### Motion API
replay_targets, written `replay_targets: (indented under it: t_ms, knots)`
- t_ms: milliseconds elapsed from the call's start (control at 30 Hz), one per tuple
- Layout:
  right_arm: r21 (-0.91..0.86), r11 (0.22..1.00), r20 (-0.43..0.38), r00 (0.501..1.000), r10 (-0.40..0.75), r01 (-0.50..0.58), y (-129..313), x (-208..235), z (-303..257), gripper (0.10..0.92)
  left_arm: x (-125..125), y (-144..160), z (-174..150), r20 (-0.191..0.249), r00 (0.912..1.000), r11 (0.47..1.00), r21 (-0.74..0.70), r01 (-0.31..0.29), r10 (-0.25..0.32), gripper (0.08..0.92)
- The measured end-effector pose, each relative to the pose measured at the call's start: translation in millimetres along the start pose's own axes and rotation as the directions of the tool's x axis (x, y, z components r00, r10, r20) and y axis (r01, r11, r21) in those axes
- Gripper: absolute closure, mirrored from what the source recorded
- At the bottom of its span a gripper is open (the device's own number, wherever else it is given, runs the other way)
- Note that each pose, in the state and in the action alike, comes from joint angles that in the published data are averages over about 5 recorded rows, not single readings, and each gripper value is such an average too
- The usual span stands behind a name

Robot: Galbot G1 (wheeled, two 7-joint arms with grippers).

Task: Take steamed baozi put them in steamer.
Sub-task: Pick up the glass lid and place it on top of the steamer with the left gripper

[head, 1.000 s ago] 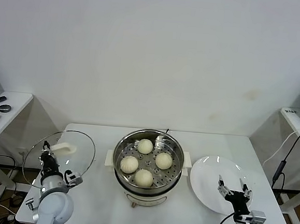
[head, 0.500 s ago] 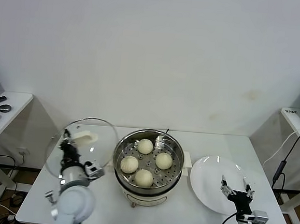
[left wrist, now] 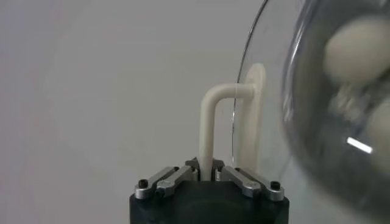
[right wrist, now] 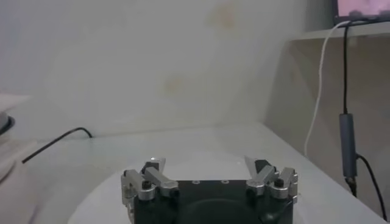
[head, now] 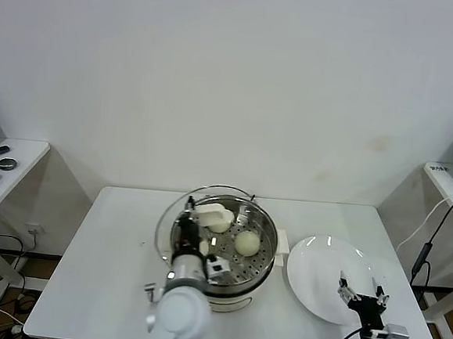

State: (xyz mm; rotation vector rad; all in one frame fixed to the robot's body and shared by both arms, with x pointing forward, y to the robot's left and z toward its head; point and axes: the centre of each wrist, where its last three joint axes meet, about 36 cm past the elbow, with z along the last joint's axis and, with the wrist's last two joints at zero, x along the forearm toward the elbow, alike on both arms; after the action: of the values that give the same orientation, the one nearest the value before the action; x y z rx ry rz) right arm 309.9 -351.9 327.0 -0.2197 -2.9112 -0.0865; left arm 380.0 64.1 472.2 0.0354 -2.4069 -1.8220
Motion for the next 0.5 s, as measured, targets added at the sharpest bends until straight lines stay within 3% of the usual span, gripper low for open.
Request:
replay_targets:
  t_ms: [233,500]
  knots:
    - [-0.004,1.000,0.000,1.000,0.000,0.000,4,0,2,0.200,9,-9,-24,0.073,0.9968,0.999,-0.010,-0.032,0.033,0.825]
    - [-0.003,1.000,0.001,1.000,-0.001,0.001,5,0,2,0.200,14,-16,-33,0.095,0.9951,0.998,-0.053,-0.024,0.029,0.825]
